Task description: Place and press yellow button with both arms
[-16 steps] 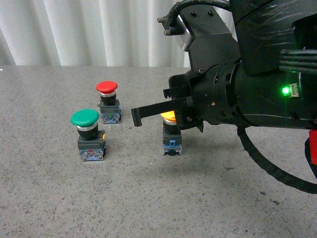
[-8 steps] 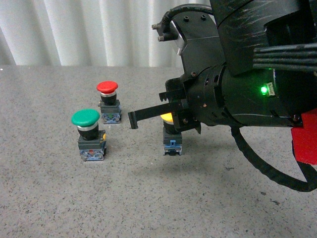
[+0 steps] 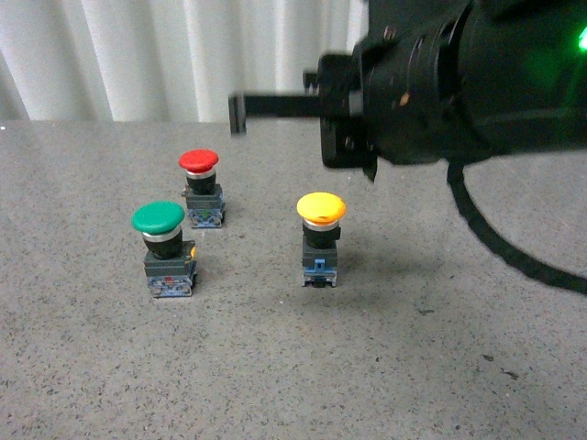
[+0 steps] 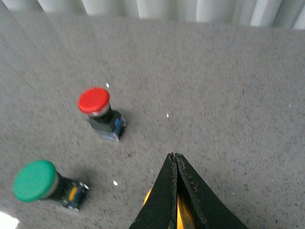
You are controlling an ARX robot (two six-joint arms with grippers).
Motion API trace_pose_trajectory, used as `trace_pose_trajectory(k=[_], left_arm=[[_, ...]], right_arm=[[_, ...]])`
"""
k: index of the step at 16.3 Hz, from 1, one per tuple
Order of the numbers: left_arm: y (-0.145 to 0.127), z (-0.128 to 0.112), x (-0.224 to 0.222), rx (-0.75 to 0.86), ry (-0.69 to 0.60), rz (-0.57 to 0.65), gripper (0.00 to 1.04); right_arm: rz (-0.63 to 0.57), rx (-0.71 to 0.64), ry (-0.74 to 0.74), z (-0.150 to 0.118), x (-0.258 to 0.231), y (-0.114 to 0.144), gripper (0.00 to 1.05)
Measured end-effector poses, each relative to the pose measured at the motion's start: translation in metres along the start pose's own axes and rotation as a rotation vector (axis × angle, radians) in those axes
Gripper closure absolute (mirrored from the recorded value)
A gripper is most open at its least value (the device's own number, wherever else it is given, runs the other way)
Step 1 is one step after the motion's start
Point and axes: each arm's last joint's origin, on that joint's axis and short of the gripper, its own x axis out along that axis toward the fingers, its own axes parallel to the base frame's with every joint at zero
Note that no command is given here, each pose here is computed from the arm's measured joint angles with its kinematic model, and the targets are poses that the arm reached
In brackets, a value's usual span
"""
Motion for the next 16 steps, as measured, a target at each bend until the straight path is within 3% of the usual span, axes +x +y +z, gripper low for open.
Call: trace_pose_trajectory(k=[5, 8, 9, 10, 12, 16], left_arm=[[0.0, 0.0, 0.0, 0.0, 0.0, 0.0, 0.07], [0.0, 0.0, 0.0, 0.0, 0.0, 0.0, 0.07], [0.0, 0.0, 0.0, 0.0, 0.0, 0.0, 0.07], [0.0, 0.0, 0.0, 0.0, 0.0, 0.0, 0.07], [0.0, 0.0, 0.0, 0.0, 0.0, 0.0, 0.07], [0.0, 0.0, 0.0, 0.0, 0.0, 0.001, 0.07]], right_arm=[[0.079, 0.142, -0.173, 0.039, -0.036, -0.003, 1.03], [0.138, 0.21, -0.288, 0.04, -0.092, -0.023, 1.03], [-0.029, 0.204, -0.415, 0.014, -0.143, -0.056, 1.03], [-0.195, 0.137, -0.437, -0.004, -0.16, -0.073, 1.03], [-0.371, 0.023, -0.411, -0.058, -0.193, -0.117, 1.03], [-0.362, -0.035, -0.432, -0.084, -0.201, -0.119, 1.03]])
